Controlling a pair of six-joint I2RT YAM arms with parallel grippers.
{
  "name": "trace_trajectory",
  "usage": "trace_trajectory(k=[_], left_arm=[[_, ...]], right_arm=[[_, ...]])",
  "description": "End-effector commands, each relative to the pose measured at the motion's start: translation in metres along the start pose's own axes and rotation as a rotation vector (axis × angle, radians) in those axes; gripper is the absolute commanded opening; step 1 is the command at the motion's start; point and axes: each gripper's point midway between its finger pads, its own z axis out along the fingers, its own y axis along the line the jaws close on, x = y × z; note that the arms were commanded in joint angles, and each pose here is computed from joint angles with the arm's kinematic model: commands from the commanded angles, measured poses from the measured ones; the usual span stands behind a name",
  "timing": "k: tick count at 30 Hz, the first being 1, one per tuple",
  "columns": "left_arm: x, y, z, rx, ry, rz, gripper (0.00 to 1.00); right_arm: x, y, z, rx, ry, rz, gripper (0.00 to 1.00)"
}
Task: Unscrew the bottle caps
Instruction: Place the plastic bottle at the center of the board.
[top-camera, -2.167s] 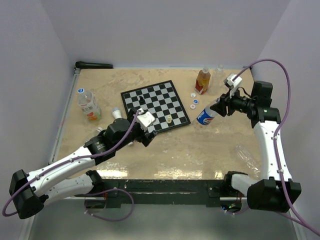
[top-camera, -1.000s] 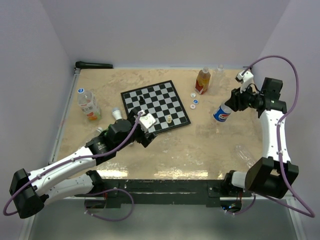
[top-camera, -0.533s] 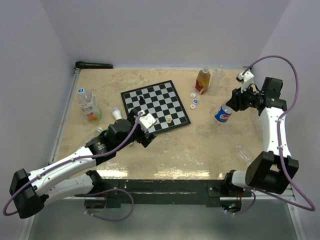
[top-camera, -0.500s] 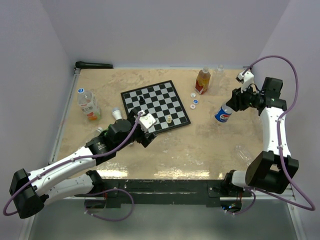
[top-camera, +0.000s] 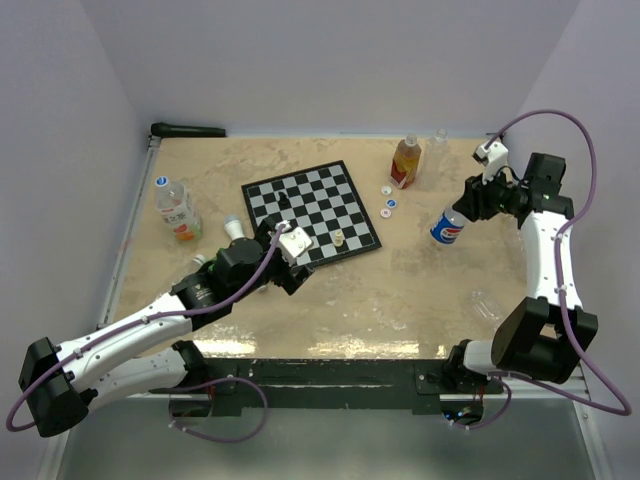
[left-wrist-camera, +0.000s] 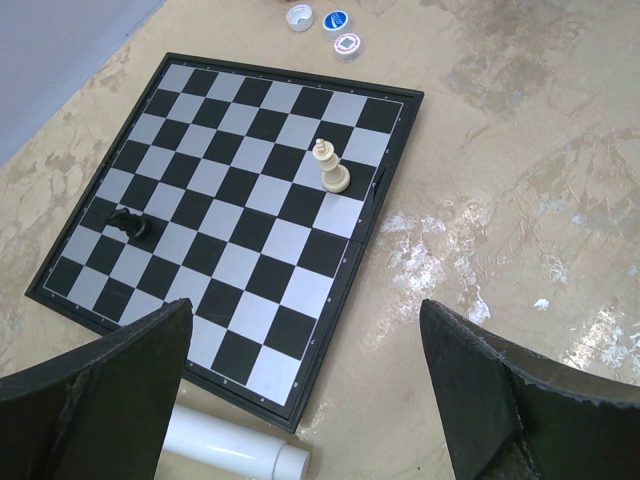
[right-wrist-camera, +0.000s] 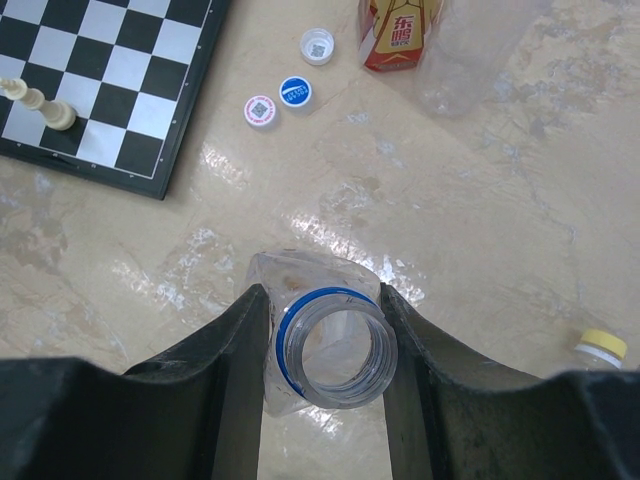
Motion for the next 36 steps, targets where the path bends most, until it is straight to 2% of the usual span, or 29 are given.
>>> trace_trajectory(k=[1,36], left_arm=[[-0.0076,0.0019,-0.0011,-0.001,-0.031,0.009,1.0],[-0.006,0.0005,-0.0004,0.006,-0.027,0.011,1.0]], right_arm=[[-0.0217,-0.0077,-0.0049,0.006,-0.051,-0.049,0.09],[-0.0157,-0.01,0.0028,-0.018,-0.032,-0.039,0.1]])
